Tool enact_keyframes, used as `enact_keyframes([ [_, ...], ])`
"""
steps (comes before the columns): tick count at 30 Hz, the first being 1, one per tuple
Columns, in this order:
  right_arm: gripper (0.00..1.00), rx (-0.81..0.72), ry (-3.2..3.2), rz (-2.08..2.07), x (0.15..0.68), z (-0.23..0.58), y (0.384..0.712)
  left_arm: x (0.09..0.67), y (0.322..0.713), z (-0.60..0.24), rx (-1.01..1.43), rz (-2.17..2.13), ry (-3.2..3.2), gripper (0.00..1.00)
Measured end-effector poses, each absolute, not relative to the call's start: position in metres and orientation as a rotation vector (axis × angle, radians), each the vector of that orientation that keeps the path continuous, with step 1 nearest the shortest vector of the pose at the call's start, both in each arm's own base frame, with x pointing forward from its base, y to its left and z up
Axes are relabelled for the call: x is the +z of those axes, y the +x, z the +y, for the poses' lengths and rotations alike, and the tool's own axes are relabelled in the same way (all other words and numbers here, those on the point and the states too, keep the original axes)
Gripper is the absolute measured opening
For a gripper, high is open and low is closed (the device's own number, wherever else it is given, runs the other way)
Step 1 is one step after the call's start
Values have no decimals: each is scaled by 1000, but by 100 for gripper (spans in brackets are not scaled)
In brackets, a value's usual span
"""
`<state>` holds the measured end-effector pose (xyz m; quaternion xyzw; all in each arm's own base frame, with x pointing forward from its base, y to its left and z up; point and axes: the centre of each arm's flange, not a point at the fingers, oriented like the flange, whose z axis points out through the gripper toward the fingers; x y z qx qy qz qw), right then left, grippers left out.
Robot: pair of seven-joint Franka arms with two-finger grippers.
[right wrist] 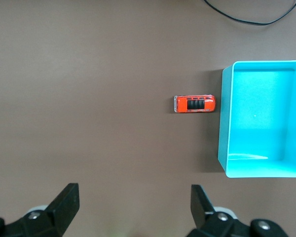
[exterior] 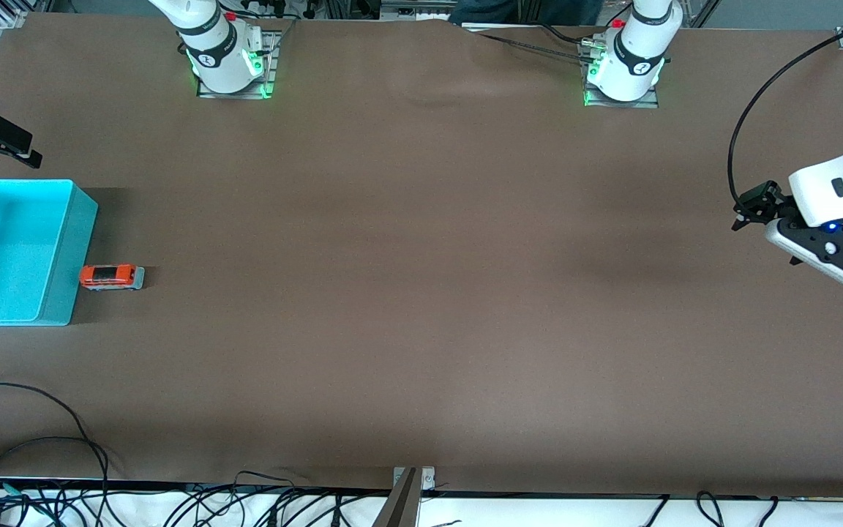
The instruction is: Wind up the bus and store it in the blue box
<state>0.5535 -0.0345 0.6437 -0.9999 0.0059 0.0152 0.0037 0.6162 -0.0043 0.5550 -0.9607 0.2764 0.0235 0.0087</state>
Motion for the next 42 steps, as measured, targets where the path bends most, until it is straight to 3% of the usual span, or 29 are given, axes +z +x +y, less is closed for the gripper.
enact_keyframes([
  [20, 100, 48, -3134, 21, 644, -34, 554, 611, 539, -18, 3, 468, -3066, 100],
  [42, 100, 51, -3134, 26, 643, -35, 553, 614, 531, -26, 42, 441, -3089, 100],
])
